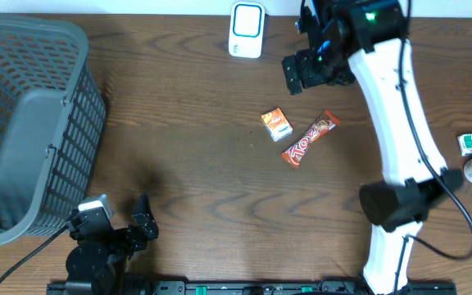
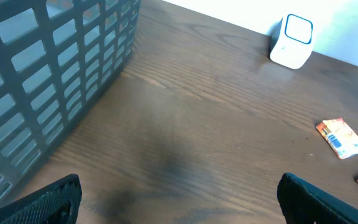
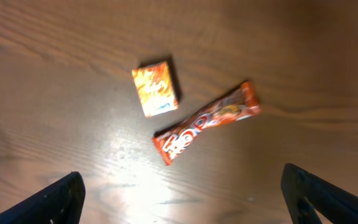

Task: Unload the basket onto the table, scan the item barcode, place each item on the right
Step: 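Swing the right arm back toward the scanner area, then lower the right gripper onto the orange snack packet and grasp it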

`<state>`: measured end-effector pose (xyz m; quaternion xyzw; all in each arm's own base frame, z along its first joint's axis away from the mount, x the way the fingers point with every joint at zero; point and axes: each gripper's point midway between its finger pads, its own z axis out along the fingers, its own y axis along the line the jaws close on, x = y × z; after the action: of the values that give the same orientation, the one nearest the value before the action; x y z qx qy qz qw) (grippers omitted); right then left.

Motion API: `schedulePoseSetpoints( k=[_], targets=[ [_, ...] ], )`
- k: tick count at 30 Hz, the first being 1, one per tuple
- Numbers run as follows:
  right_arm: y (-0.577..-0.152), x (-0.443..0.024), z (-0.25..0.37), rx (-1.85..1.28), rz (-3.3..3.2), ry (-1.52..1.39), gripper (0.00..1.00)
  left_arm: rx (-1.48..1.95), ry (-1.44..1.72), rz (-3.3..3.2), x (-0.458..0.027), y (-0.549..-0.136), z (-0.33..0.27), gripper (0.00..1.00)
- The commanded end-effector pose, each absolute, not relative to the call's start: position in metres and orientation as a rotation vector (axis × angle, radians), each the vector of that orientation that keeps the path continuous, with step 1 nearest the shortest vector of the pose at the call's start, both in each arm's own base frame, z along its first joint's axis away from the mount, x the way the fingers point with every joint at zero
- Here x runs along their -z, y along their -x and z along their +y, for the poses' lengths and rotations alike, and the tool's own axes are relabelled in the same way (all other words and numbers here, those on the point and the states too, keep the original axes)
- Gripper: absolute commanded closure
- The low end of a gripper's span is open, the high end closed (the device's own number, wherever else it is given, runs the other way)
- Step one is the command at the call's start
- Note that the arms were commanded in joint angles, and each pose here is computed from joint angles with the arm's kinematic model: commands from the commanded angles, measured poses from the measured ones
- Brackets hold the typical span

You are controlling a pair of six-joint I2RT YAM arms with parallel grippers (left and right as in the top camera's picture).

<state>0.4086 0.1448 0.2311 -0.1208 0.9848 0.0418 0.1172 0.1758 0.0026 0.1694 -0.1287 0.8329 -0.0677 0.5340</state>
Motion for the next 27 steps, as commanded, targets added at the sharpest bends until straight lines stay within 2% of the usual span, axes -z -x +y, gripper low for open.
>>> schedulePoseSetpoints(
  k=[1, 3, 6, 7, 11, 14, 18, 21, 23, 24, 27],
  targets=[
    [-0.411, -0.190, 0.164, -0.259, 3.002, 0.359, 0.05, 0.161, 0.286, 1.986, -0.170, -0.176, 0.001, 0.02],
    [-0.412, -0.166, 0.174, -0.297, 3.053, 0.414, 0.08, 0.161, 0.286, 1.986, -0.170, -0.176, 0.001, 0.02],
    [-0.411, -0.139, 0.188, -0.341, 3.103, 0.483, 0.04, 0.161, 0.286, 1.986, -0.170, -0.176, 0.001, 0.02],
    [-0.413, -0.127, 0.191, -0.336, 3.138, 0.409, 0.01, 0.161, 0.286, 1.986, -0.170, -0.176, 0.001, 0.02],
    [-0.409, -0.095, 0.200, -0.381, 3.287, -0.082, 0.01, 0.161, 0.286, 1.986, -0.170, -0.176, 0.001, 0.02],
    [-0.402, -0.081, 0.220, -0.564, 3.367, -0.464, 0.01, 0.161, 0.286, 1.986, -0.170, -0.176, 0.001, 0.02],
    [-0.406, -0.077, 0.229, -0.624, 3.350, -0.641, 0.01, 0.161, 0.286, 1.986, -0.170, -0.176, 0.001, 0.02],
    [-0.413, -0.072, 0.224, -0.514, 3.306, -0.779, 0.01, 0.161, 0.286, 1.986, -0.170, -0.176, 0.001, 0.02],
    [-0.405, -0.069, 0.214, -0.373, 3.279, -1.061, 0.01, 0.161, 0.286, 1.986, -0.170, -0.176, 0.001, 0.02],
    [-0.400, -0.067, 0.202, -0.214, 3.203, -1.323, 0.01, 0.161, 0.286, 1.986, -0.170, -0.176, 0.001, 0.02],
    [-0.404, -0.063, 0.190, -0.079, 3.060, -1.547, 0.01, 0.161, 0.286, 1.986, -0.170, -0.176, 0.001, 0.02]
  ],
)
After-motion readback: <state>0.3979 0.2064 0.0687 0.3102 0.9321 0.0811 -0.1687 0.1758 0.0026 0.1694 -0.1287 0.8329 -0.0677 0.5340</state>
